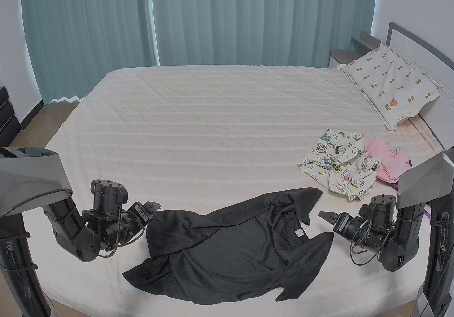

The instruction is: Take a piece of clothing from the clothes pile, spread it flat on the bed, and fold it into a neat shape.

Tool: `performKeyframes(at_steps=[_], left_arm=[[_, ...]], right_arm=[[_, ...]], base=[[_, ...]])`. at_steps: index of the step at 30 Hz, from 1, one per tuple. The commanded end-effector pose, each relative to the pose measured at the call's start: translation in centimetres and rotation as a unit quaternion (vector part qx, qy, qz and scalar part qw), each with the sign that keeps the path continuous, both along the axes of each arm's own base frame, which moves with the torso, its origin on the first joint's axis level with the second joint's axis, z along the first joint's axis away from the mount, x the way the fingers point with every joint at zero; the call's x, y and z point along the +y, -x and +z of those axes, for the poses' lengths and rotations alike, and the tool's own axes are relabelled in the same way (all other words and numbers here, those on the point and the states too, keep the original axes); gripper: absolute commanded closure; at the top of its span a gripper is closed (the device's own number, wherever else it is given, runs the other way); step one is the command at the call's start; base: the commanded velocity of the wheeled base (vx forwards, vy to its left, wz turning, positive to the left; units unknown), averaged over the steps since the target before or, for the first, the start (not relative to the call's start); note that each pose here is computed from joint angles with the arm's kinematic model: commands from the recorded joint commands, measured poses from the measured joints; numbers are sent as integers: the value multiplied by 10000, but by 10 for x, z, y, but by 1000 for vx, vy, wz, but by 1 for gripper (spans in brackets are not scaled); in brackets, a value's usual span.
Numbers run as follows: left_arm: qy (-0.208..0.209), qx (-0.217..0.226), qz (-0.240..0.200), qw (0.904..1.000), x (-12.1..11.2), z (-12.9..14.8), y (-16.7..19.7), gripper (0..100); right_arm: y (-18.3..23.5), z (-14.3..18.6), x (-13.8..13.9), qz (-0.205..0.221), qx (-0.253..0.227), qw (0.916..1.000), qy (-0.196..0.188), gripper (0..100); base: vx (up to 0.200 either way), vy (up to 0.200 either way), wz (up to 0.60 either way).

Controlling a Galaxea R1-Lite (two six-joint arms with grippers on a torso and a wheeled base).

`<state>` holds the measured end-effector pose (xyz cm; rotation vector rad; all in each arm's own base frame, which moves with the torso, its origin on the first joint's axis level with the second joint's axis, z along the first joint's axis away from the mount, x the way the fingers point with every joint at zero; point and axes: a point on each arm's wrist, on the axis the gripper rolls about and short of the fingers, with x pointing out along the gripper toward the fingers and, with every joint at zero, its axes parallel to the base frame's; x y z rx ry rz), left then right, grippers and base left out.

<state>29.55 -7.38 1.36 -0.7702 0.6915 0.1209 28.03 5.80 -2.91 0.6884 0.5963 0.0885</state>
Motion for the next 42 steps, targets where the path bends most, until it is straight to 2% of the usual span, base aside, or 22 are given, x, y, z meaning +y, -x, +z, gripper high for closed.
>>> performKeyframes(at_steps=[1, 7, 12, 13, 17, 22, 24, 25, 26, 33, 40, 42], left_arm=[[-51, 60, -4, 10000, -4, -14, -13, 0], [-51, -10, -7, 10000, -9, -21, -30, 0], [-547, -13, -266, 9981, -12, -42, -48, 0], [-619, -32, -246, 9978, -13, -45, -51, 100], [-700, -98, -161, 9974, -15, -52, -64, 100], [-802, -223, -5, 9965, -13, -47, -74, 100], [-833, -538, 272, 9947, -6, -34, -86, 100], [-833, -538, 272, 9947, -6, -34, -86, 100], [-848, -775, 472, 9923, -2, -22, -95, 100], [-928, -1248, 995, 9828, 23, 0, -120, 100], [-1004, -1282, 1062, 9809, 31, -7, -130, 100], [-1017, -1228, 1070, 9814, 32, -15, -133, 100]], right_arm=[[-1, 1, 1, 9, -70, 10000, -15, 0], [0, 1, 1, 9, -62, 10000, -13, 0], [0, 2, 0, 1, -70, 10000, -15, 0], [0, 2, 1, 9, -70, 10000, -15, 0], [0, 2, 0, 1, -70, 10000, -15, 0], [-1, 2, 0, -6, -70, 10000, -15, 0], [-1, 2, 0, -6, -77, 10000, -16, 0], [-1, 2, 0, -6, -77, 10000, -16, 0], [-1, 2, 0, -13, -78, 10000, -12, 0], [-2, 2, 0, -44, -101, 9999, -9, 0], [-4, 4, 0, -76, -140, 9999, -61, 0], [-4, 9, 0, -140, -196, 9995, -214, 0]], base=[[0, 0, 0], [0, 0, 0], [0, 0, 0], [0, 0, 0], [0, 0, 0], [0, 0, 0], [0, 0, 0], [0, 0, 0], [0, 0, 0], [0, 0, 0], [0, 0, 0], [0, 0, 0]])
